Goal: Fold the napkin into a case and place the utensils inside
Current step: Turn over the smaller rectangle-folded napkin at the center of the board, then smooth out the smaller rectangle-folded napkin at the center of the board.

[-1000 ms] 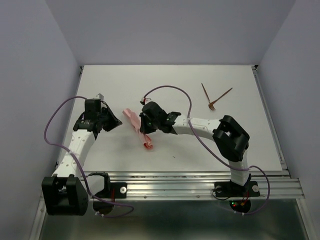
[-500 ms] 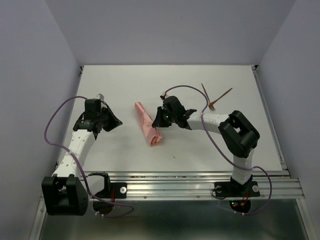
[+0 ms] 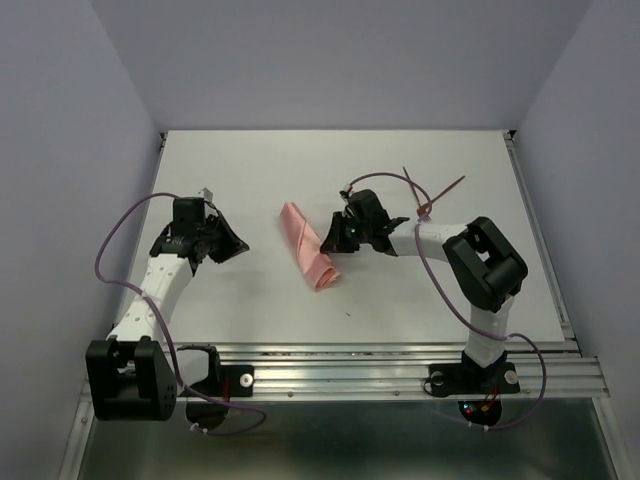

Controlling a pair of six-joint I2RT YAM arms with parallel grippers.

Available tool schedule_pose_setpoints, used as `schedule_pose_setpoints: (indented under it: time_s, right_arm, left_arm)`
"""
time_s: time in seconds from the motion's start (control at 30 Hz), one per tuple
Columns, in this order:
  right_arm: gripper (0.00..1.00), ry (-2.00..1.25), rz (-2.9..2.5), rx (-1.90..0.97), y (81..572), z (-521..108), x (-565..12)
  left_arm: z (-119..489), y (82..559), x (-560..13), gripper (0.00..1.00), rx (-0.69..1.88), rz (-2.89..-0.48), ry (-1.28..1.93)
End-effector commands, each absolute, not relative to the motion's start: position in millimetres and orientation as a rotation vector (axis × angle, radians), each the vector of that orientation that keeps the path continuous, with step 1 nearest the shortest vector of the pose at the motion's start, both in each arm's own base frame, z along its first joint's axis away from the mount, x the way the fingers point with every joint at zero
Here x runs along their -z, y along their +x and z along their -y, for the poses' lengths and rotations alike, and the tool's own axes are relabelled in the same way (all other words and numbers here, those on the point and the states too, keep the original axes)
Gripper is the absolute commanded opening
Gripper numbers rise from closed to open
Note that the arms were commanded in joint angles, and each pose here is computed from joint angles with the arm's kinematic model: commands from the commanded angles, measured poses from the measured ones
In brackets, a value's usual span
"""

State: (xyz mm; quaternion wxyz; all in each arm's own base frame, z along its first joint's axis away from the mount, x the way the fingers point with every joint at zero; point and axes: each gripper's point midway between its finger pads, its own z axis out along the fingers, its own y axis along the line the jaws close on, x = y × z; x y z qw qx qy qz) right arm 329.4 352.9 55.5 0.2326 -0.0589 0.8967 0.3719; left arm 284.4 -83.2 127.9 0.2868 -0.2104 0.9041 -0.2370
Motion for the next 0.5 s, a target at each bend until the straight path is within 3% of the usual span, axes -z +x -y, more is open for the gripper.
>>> schedule_pose_setpoints:
  time_s: [0.0, 0.07, 0.3, 0.4, 0.47]
  right_arm:
    - [0.23, -0.182, -2.376, -1.009, 342.1, -344.1, -77.0]
    - [0.33, -0.171, -2.382, -0.985, 344.5, -338.0, -74.1]
    - [0.48, -0.176, -2.390, -0.776, 354.5, -308.8, -84.7]
    - [0.48, -0.172, -2.384, -0.725, 354.0, -299.8, -96.3]
    - [0.38, -0.194, -2.382, -0.704, 346.0, -302.2, -99.5]
  left_arm:
    - [91.8, 291.0, -128.5, 0.00, 0.689, -2.403, -0.506]
    - [97.4, 294.6, -130.2, 0.00, 0.706, -2.401, -0.490]
    - [130.4, 319.9, -134.4, 0.00, 0.752, -2.416, -0.398]
    - [143.0, 331.4, -130.5, 0.00, 0.766, -2.418, -0.379]
    - [147.4, 341.8, -133.6, 0.00, 0.779, -2.406, -0.378]
